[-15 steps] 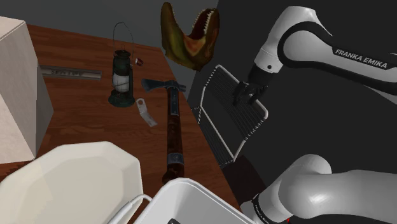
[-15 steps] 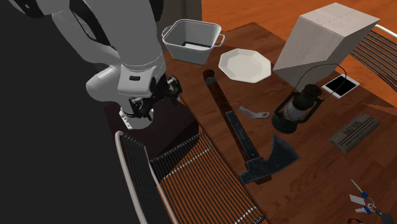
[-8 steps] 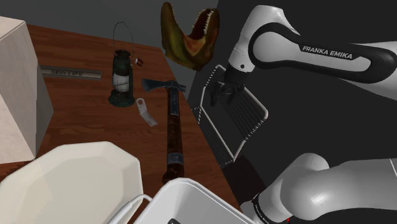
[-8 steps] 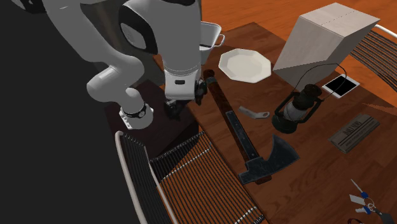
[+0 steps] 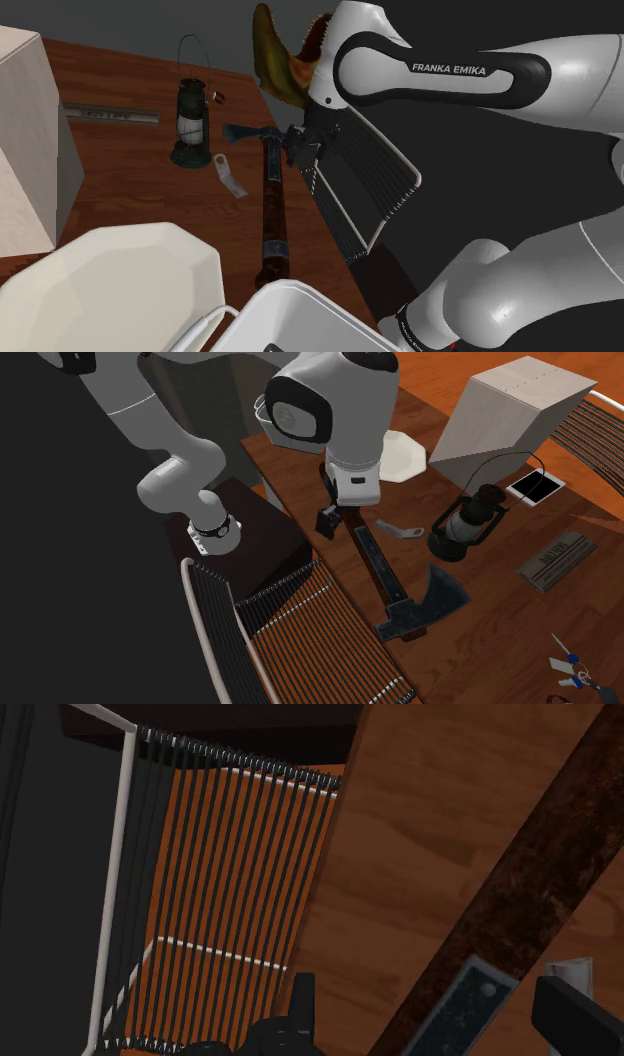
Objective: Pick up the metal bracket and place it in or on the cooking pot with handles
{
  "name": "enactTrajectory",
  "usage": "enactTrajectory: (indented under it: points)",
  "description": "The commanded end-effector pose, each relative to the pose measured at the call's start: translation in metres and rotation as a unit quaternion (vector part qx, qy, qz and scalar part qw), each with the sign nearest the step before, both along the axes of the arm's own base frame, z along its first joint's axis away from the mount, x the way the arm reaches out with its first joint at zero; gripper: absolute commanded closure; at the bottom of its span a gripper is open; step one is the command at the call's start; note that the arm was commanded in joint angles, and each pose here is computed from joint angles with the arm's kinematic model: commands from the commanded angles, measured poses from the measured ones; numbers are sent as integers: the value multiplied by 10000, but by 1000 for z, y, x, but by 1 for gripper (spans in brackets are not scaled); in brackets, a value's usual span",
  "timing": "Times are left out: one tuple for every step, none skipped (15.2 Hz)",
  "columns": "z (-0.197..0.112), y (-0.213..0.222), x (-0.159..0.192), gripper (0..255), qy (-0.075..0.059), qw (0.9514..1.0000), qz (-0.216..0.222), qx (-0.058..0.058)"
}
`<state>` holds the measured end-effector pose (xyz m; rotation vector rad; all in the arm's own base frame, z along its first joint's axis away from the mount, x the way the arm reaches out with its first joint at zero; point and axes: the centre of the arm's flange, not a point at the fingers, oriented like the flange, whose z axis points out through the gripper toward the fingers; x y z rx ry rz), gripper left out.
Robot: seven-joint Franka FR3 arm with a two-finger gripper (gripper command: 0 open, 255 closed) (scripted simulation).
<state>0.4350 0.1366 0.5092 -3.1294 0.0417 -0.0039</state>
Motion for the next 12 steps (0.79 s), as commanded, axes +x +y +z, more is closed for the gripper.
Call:
enactTrajectory:
  points:
    - [-9, 19, 15, 0, 5, 9999, 101, -1]
    - [-12, 30, 22, 0, 8, 9999, 151, -3]
    - [-15, 40, 29, 0, 10, 9998, 201, -6]
    - [-19, 51, 36, 0, 13, 9997, 250, -8]
    - [-22, 62, 43, 0, 15, 9995, 300, -11]
    - [-25, 73, 50, 0, 18, 9994, 350, -13]
    - [-29, 84, 56, 0, 21, 9992, 399, -16]
    - [-32, 96, 63, 0, 23, 9990, 449, -18]
    - [-35, 107, 69, 0, 26, 9987, 499, -21]
    - [-38, 118, 75, 0, 28, 9985, 548, -23]
    - [-42, 129, 81, 0, 31, 9982, 598, -26]
    - [-45, 141, 87, 0, 34, 9979, 648, -28]
